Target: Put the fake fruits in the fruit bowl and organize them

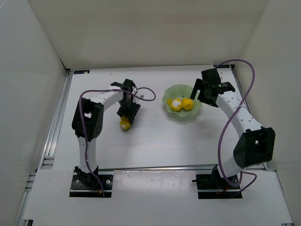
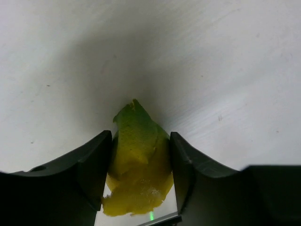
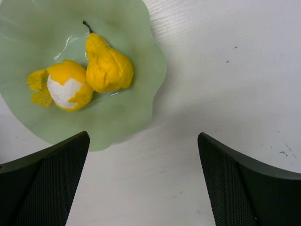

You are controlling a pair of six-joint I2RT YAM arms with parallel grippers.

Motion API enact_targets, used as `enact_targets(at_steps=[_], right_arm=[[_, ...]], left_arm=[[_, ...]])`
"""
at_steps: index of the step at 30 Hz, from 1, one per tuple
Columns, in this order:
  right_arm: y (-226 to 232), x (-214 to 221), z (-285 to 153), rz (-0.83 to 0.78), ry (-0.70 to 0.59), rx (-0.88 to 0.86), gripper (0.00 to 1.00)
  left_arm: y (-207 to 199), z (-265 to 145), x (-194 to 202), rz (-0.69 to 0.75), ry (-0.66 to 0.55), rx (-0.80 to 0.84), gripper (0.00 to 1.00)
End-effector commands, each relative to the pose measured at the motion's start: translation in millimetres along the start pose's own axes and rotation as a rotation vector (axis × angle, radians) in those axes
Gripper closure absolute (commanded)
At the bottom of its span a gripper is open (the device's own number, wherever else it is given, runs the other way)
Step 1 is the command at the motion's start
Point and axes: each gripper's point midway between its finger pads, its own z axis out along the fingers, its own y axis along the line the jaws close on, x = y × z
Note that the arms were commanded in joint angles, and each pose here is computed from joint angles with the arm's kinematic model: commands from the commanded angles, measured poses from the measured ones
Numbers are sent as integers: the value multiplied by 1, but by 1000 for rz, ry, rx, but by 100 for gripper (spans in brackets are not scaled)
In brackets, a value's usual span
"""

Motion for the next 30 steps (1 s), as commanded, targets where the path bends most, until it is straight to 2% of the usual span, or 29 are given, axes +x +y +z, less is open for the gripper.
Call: enact_targets(at_steps=[1, 3, 4, 6, 11, 12, 13, 14, 17, 18, 22, 23, 24, 27, 28, 30], right_arm=[[-5, -16, -15, 11, -68, -1, 0], [-5, -16, -15, 11, -68, -1, 0], [-5, -16, -15, 11, -68, -1, 0], [-7, -20, -16, 21, -76, 1, 0], [-13, -20, -17, 28, -82, 15, 0], [-15, -16, -15, 25, -71, 20, 0], [-20, -14, -14, 32, -67, 30, 0], [-25, -13, -15, 39, -68, 35, 0], [-37, -8, -14, 90, -69, 54, 0], [-39, -6, -15, 90, -69, 54, 0], [-48, -7, -25, 132, -99, 45, 0], [-52, -4, -22, 137, -91, 56, 0], [-54, -3, -25, 126, -96, 54, 0], [-60, -5, -31, 126, -114, 67, 0], [-66, -9, -34, 138, -129, 82, 0], [-72, -5, -36, 134, -123, 91, 0]], left_arm=[[-19, -20, -6, 46, -33, 90, 43], [-23, -31, -9, 56, -34, 108, 58], [-23, -35, -10, 65, -33, 108, 70], [-27, -48, -15, 85, -39, 109, 79], [-36, -87, -57, 162, -141, 4, 80], [-49, -93, -69, 202, -171, -10, 80], [-54, -111, -91, 239, -245, -53, 79], [-60, -110, -101, 259, -257, -71, 79], [-87, -128, -148, 357, -421, -214, 77], [-97, -141, -181, 362, -577, -246, 77], [-153, -156, -230, 451, -804, -187, 75], [-175, -180, -246, 457, -889, -140, 74], [-176, -159, -258, 458, -871, -139, 72], [-205, -162, -275, 504, -933, -123, 71], [-204, -157, -278, 500, -933, -132, 66], [-210, -144, -278, 524, -922, -131, 34]])
